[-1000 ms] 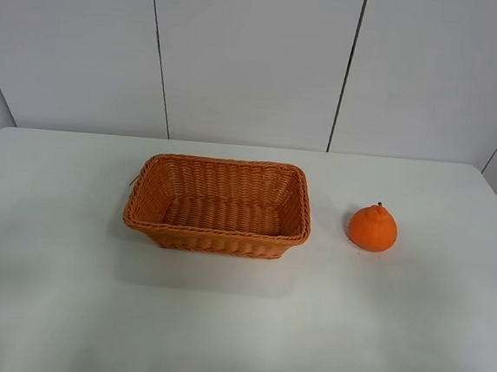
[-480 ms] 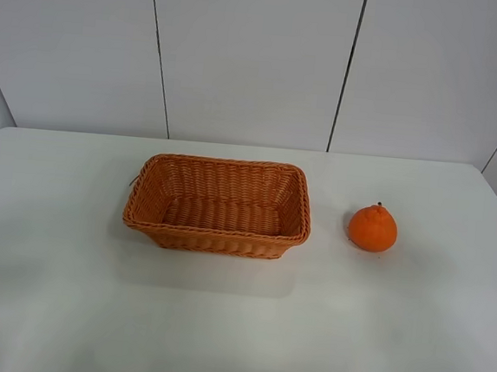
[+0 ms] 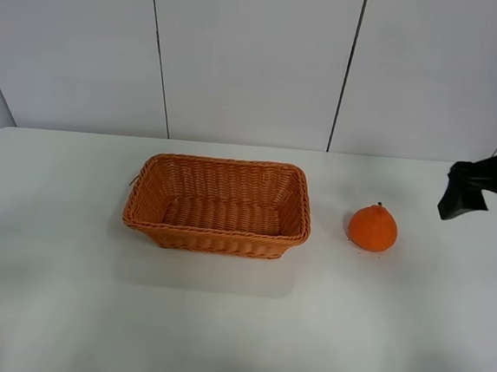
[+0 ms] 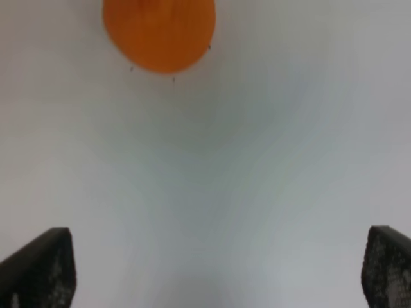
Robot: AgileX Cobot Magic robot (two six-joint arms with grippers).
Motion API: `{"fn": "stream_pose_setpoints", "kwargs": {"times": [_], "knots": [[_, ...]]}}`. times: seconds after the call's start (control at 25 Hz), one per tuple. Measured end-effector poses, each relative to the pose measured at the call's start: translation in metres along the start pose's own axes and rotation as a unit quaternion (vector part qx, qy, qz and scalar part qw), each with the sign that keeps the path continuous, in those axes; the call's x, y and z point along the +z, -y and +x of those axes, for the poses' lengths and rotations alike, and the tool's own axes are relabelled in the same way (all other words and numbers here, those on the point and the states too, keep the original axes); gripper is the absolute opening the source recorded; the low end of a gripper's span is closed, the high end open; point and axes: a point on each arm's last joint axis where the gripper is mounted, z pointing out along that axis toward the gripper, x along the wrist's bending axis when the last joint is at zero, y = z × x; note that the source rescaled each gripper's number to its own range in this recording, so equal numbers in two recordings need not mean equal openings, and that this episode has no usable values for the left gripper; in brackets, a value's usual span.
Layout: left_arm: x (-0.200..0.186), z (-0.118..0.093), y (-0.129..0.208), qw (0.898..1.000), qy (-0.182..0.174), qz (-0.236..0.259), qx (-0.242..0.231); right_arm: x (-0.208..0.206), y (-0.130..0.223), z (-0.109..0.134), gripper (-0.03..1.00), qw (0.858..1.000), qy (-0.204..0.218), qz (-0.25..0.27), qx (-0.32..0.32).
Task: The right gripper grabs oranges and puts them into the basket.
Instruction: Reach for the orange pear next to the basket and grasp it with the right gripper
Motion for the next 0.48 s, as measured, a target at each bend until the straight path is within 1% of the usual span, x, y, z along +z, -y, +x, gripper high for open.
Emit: {"fn": "stream_pose_setpoints", "kwargs": {"times": [0.08, 0.2, 0.28, 0.4, 0.48], "knots": [[0.000, 0.000, 0.000, 1.000, 0.000, 0.000, 0.000, 0.024, -0.026, 0.000, 0.98, 0.999, 0.000, 0.035, 0.000], [0.000, 0.000, 0.000, 1.000, 0.000, 0.000, 0.000, 0.052, -0.062, 0.001, 0.98, 0.998, -0.009, 0.056, 0.002], [0.000, 0.000, 0.000, 1.000, 0.000, 0.000, 0.000, 0.065, -0.082, 0.006, 0.98, 0.998, -0.020, 0.053, -0.003], [0.000, 0.000, 0.000, 1.000, 0.000, 0.000, 0.000, 0.084, -0.100, 0.018, 0.98, 0.998, -0.028, 0.057, -0.019], [0.000, 0.000, 0.000, 1.000, 0.000, 0.000, 0.000, 0.098, -0.103, 0.026, 0.98, 0.997, -0.031, 0.072, -0.028]]}}
